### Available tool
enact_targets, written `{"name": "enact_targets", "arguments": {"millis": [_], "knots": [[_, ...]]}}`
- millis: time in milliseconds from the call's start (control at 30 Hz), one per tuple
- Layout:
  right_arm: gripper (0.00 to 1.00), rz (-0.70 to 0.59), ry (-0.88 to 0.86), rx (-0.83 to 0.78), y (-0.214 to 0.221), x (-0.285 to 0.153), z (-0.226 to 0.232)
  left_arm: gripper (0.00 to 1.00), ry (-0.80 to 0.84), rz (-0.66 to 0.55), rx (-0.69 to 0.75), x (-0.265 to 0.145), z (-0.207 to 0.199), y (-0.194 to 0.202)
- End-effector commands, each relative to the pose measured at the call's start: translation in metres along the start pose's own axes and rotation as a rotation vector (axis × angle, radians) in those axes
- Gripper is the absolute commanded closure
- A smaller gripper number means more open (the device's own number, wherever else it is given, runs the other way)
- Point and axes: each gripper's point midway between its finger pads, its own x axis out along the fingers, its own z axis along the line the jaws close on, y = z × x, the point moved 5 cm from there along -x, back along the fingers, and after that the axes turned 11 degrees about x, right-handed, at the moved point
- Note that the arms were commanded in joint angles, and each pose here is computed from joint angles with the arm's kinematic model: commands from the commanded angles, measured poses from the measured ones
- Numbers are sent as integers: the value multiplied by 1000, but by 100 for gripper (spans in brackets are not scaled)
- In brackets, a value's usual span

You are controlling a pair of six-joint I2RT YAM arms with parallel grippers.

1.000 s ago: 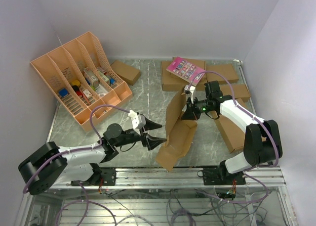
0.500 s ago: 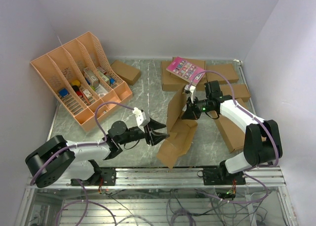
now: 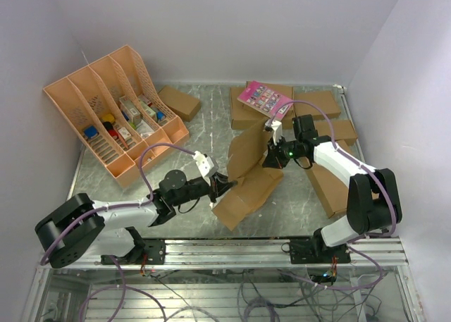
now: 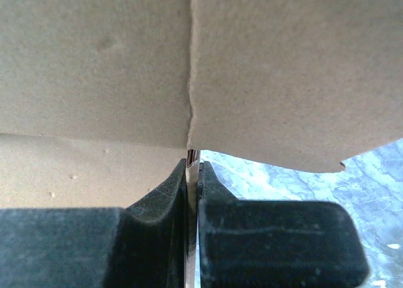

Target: Fold the paper box

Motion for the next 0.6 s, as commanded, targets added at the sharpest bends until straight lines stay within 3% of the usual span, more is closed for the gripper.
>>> {"name": "enact_targets", "arguments": {"millis": [0,100,133,200,233,300,400,567], "knots": [[100,11,-50,19,3,5,8,93,-93,5,32,3,15,-6],[100,6,-41,31,2,5,7,92,-102,3,25,4,16,-8],[100,4,-31,37,2,6,6,83,-122,-5,10,4,18,-11],[100,-6,12,60,1,3,-1,50,-205,-22,-37,-4,25,-16],[100,-16,29,77,0,1,-5,39,-244,-35,-47,-10,28,-20],[100,-36,74,129,1,-4,-16,29,-304,-35,-84,-25,33,-25],[100,-71,102,214,2,-12,-28,27,-361,-25,-124,-45,35,-38],[100,-125,155,336,0,-15,-39,33,-280,-37,-225,-55,17,-55]]}}
